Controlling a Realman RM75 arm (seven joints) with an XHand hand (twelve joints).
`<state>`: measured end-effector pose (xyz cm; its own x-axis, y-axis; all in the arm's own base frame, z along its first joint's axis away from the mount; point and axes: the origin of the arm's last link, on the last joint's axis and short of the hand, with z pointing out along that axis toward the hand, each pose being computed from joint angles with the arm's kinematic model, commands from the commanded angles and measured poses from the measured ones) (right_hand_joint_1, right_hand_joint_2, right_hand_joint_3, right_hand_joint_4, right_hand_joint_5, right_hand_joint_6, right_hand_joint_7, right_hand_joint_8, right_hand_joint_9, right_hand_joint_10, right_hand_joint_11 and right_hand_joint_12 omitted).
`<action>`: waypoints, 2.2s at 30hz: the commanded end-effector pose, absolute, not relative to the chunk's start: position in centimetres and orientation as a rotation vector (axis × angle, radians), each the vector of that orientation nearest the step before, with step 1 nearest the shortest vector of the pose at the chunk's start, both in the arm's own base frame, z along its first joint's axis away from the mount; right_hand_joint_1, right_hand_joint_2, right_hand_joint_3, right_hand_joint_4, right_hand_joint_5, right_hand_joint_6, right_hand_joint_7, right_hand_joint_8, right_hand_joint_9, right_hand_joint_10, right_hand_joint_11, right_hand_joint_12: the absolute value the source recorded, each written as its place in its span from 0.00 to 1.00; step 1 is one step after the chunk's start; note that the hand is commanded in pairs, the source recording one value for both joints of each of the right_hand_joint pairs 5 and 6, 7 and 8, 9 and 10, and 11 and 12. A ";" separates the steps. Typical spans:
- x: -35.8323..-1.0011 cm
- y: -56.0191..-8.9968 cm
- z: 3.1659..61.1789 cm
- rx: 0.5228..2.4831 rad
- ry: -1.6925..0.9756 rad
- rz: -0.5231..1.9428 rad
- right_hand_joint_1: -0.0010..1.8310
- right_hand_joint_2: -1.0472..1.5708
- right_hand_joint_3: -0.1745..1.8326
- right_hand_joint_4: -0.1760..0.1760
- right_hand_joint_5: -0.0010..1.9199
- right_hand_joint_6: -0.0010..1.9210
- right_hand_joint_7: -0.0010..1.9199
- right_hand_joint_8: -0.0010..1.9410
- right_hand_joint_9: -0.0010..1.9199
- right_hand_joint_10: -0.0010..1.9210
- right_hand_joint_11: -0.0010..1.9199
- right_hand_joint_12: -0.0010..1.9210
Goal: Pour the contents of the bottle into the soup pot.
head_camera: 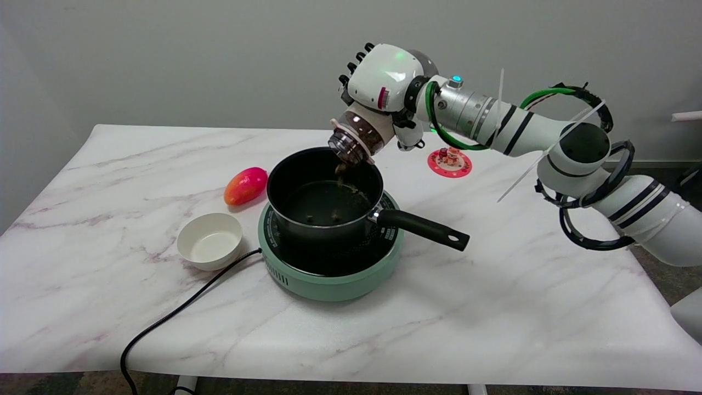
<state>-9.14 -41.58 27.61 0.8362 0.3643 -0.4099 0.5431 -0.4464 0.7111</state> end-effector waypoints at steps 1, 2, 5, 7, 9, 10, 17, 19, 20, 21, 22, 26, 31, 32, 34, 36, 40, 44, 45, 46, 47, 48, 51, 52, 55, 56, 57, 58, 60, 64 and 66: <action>-6.7 -41.4 26.3 2.124 0.816 -0.301 0.82 0.78 0.45 0.50 1.00 1.00 1.00 0.99 0.70 0.70 0.62 0.62; -6.7 -41.5 26.4 2.120 0.818 -0.302 0.82 0.78 0.45 0.50 1.00 1.00 1.00 0.99 0.70 0.70 0.62 0.62; -6.7 -41.6 26.3 2.115 0.828 -0.314 0.82 0.78 0.45 0.50 1.00 1.00 1.00 0.99 0.70 0.70 0.62 0.62; -6.6 -41.8 26.3 2.114 0.834 -0.320 0.82 0.78 0.45 0.50 1.00 1.00 1.00 0.99 0.70 0.70 0.62 0.62; -6.3 -41.9 26.3 2.110 0.844 -0.320 0.82 0.78 0.44 0.50 1.00 1.00 1.00 0.99 0.70 0.70 0.62 0.62; -6.3 -41.9 26.4 2.108 0.846 -0.320 0.82 0.78 0.44 0.50 1.00 1.00 1.00 0.99 0.70 0.70 0.62 0.62; -5.6 -42.1 26.5 2.093 0.870 -0.324 0.82 0.78 0.45 0.50 1.00 1.00 1.00 0.99 0.71 0.71 0.62 0.62; -5.7 -42.1 26.5 2.093 0.866 -0.322 0.82 0.78 0.45 0.50 1.00 1.00 1.00 0.99 0.71 0.71 0.62 0.62; -5.8 -42.1 26.5 2.093 0.864 -0.323 0.82 0.78 0.45 0.50 1.00 1.00 1.00 0.99 0.71 0.71 0.62 0.62; -5.8 -42.1 26.5 2.093 0.861 -0.324 0.82 0.78 0.45 0.50 1.00 1.00 1.00 0.99 0.71 0.71 0.62 0.62; -5.9 -42.1 26.5 2.092 0.859 -0.325 0.82 0.78 0.45 0.50 1.00 1.00 1.00 0.99 0.71 0.71 0.62 0.62; -6.1 -42.2 26.6 2.090 0.860 -0.333 0.82 0.78 0.45 0.50 1.00 1.00 1.00 0.99 0.71 0.71 0.62 0.62; -5.5 -42.3 26.7 2.077 0.889 -0.347 0.82 0.78 0.44 0.50 1.00 1.00 1.00 0.99 0.71 0.71 0.62 0.62; -5.3 -42.3 26.7 2.076 0.899 -0.346 0.82 0.78 0.44 0.50 1.00 1.00 1.00 0.99 0.72 0.71 0.62 0.62; -4.8 -42.2 26.6 2.080 0.915 -0.344 0.82 0.78 0.44 0.50 1.00 1.00 1.00 0.99 0.72 0.72 0.62 0.62; -4.2 -42.2 26.5 2.086 0.927 -0.339 0.82 0.78 0.44 0.50 1.00 1.00 1.00 0.99 0.72 0.72 0.63 0.62; -3.5 -42.0 26.4 2.090 0.954 -0.341 0.82 0.77 0.45 0.50 1.00 1.00 1.00 0.99 0.72 0.72 0.63 0.63; -3.1 -42.0 26.4 2.083 0.971 -0.346 0.82 0.78 0.44 0.50 1.00 1.00 1.00 0.99 0.73 0.73 0.64 0.64; -3.0 -42.1 26.5 2.081 0.974 -0.345 0.81 0.78 0.44 0.50 1.00 1.00 1.00 0.99 0.73 0.73 0.64 0.64; -2.9 -42.1 26.4 2.078 0.979 -0.344 0.81 0.79 0.43 0.50 1.00 1.00 1.00 0.99 0.73 0.73 0.64 0.64; -2.9 -42.0 26.4 2.078 0.983 -0.343 0.81 0.79 0.42 0.50 1.00 1.00 1.00 0.99 0.74 0.74 0.64 0.64; -2.8 -42.0 26.3 2.079 0.986 -0.342 0.81 0.79 0.42 0.50 1.00 1.00 1.00 0.99 0.74 0.74 0.64 0.64; -2.9 -41.8 25.9 2.083 1.005 -0.350 0.80 0.80 0.41 0.50 1.00 1.00 1.00 0.99 0.74 0.74 0.64 0.64; -3.0 -41.7 25.8 2.087 1.005 -0.354 0.80 0.80 0.41 0.50 1.00 1.00 1.00 0.99 0.74 0.74 0.64 0.64; -3.9 -41.7 25.5 2.111 0.983 -0.371 0.80 0.81 0.39 0.50 1.00 1.00 1.00 0.99 0.75 0.74 0.64 0.64; -4.2 -41.7 25.4 2.118 0.976 -0.378 0.80 0.82 0.39 0.50 1.00 1.00 1.00 0.99 0.75 0.75 0.64 0.64; -4.7 -41.7 25.3 2.130 0.962 -0.388 0.80 0.82 0.39 0.50 1.00 1.00 1.00 0.99 0.75 0.75 0.65 0.64; -5.3 -41.7 25.1 2.142 0.947 -0.401 0.80 0.82 0.38 0.50 1.00 1.00 1.00 0.99 0.75 0.75 0.65 0.65; -6.1 -41.6 25.0 2.152 0.919 -0.409 0.80 0.82 0.38 0.50 1.00 1.00 1.00 0.99 0.75 0.75 0.65 0.65; -6.9 -41.6 25.0 2.157 0.884 -0.428 0.79 0.82 0.38 0.50 1.00 1.00 1.00 0.99 0.75 0.75 0.65 0.65; -6.8 -41.6 25.1 2.139 0.899 -0.443 0.79 0.82 0.38 0.50 1.00 1.00 1.00 0.99 0.75 0.75 0.65 0.65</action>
<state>-4.55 -41.82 25.63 0.6794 0.5076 -0.5299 0.7324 -0.4248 0.5321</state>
